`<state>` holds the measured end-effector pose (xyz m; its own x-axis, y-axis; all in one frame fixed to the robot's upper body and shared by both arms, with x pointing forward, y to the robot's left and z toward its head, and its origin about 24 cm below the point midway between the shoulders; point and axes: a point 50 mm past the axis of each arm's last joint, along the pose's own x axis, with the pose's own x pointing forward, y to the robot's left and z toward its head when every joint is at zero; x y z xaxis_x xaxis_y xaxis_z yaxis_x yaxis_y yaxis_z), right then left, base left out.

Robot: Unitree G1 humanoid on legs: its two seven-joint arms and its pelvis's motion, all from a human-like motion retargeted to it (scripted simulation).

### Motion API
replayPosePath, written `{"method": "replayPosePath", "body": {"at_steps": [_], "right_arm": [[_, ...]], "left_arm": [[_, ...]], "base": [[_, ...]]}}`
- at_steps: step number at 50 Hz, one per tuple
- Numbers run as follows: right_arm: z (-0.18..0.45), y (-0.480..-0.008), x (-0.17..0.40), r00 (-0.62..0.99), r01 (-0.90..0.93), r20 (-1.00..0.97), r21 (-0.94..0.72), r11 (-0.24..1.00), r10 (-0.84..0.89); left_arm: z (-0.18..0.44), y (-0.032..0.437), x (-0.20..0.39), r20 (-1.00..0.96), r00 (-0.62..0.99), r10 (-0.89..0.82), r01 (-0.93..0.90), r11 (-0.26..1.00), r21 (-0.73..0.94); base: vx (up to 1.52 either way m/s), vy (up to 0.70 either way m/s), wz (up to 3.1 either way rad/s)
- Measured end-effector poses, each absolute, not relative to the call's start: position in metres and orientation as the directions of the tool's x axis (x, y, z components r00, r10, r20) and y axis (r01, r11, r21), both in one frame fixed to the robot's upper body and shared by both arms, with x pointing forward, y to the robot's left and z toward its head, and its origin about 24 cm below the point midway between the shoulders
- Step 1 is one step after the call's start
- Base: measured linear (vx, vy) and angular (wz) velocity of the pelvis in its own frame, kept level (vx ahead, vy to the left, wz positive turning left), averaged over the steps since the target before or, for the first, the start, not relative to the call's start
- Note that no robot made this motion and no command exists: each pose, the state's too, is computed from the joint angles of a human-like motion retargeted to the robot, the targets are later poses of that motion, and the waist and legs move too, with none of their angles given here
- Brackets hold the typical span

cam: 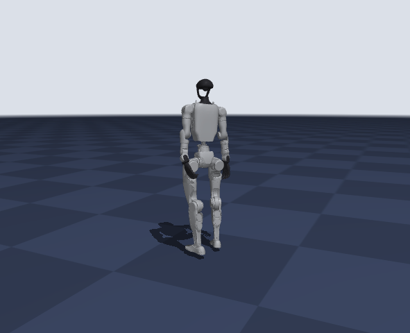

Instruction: In place motions

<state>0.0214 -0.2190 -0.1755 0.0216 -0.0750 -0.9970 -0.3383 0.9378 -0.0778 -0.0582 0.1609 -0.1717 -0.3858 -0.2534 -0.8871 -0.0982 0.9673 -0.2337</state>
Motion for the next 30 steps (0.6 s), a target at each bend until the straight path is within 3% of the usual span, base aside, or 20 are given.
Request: {"method": "replayPosePath", "body": {"at_steps": [17,30], "right_arm": [[-0.176,-0.214,0.033,0.035,-0.421,-0.998,-0.061,0.905,-0.051],[-0.175,-0.216,0.017,-0.058,-0.33,-0.995,-0.056,0.942,-0.079]], "left_arm": [[-0.172,0.158,-0.059,-0.887,-0.38,-0.262,-0.098,0.965,-0.243],[-0.175,0.155,-0.044,-0.902,-0.347,-0.256,-0.015,0.963,-0.268]], "base": [[0.09,-0.21,-0.03],[0.0,0.02,0.05]]}}
